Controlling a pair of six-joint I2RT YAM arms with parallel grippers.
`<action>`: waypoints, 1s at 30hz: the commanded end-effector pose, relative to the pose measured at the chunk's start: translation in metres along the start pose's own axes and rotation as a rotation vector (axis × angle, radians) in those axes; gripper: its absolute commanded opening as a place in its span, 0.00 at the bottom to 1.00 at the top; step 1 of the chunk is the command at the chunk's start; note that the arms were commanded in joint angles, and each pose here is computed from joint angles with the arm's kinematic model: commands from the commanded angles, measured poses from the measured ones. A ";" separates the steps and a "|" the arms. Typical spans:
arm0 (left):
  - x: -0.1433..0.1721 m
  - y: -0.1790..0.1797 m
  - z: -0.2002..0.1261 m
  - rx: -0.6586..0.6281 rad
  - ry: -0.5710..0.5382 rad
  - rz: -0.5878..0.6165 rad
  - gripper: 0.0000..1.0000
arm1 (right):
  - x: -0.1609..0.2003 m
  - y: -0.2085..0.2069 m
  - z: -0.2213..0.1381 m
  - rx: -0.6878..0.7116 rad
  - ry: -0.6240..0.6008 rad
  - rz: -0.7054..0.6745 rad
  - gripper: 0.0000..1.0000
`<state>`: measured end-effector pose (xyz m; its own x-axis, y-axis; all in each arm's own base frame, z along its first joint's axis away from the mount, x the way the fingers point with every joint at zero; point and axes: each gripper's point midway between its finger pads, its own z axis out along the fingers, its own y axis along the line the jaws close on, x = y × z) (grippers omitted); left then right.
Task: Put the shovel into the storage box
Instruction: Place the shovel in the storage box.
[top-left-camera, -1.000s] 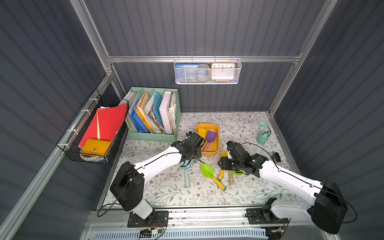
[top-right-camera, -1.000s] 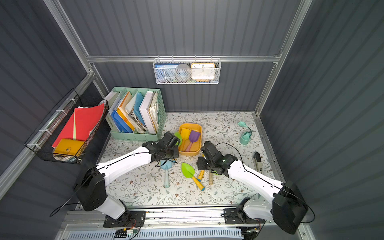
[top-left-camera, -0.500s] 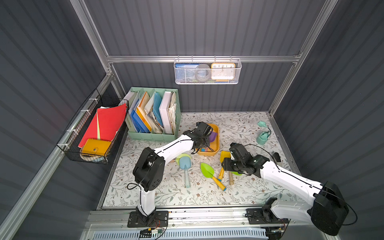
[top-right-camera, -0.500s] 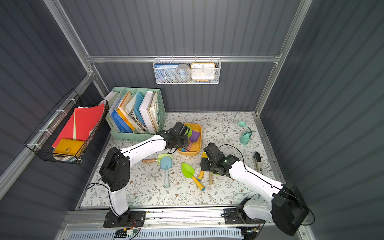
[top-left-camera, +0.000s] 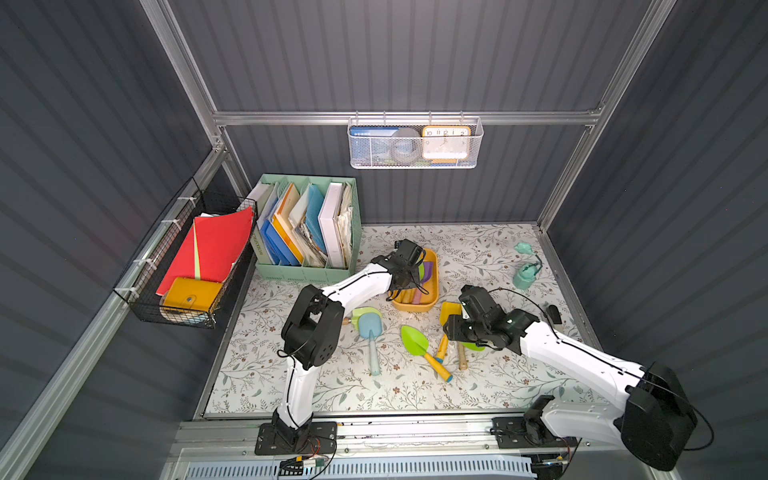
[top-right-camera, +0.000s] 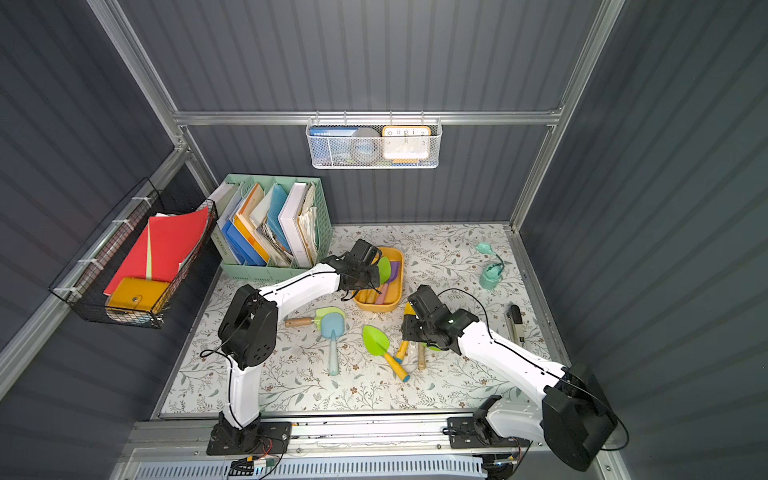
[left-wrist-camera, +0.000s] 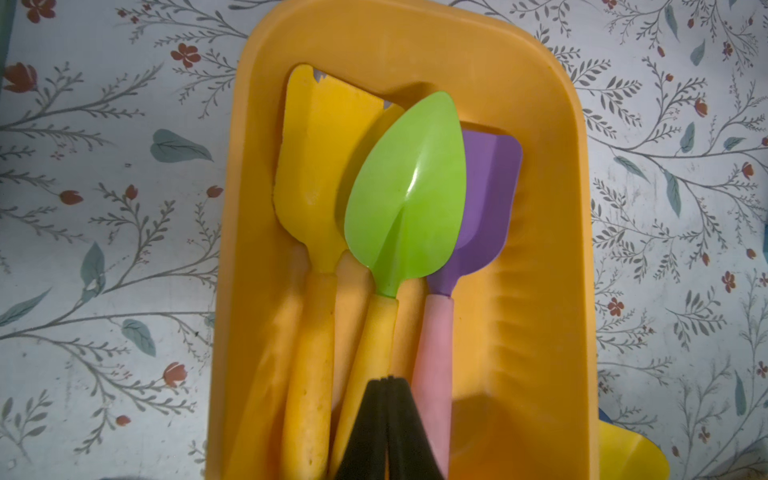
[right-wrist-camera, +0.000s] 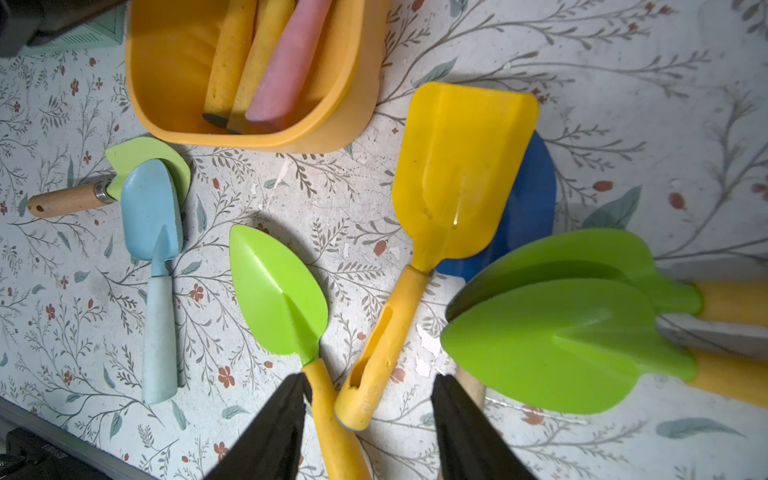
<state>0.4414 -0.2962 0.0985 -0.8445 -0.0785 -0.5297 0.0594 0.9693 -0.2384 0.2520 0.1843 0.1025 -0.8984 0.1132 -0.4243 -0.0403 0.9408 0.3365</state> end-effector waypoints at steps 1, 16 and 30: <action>0.001 -0.002 0.000 0.021 0.008 0.003 0.10 | -0.006 0.002 -0.001 0.000 -0.008 0.003 0.54; 0.011 -0.001 0.007 0.025 0.038 0.004 0.26 | -0.017 0.001 0.001 0.022 0.024 0.024 0.56; 0.009 0.004 -0.036 0.062 -0.019 0.009 0.45 | -0.002 0.000 0.003 0.045 0.126 0.087 0.56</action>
<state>0.4179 -0.2850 0.1004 -0.8526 -0.0702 -0.5178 0.0756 0.9640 -0.2550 0.2597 0.1858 0.0995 -0.9350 0.1431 -0.3245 0.0288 0.9426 0.3327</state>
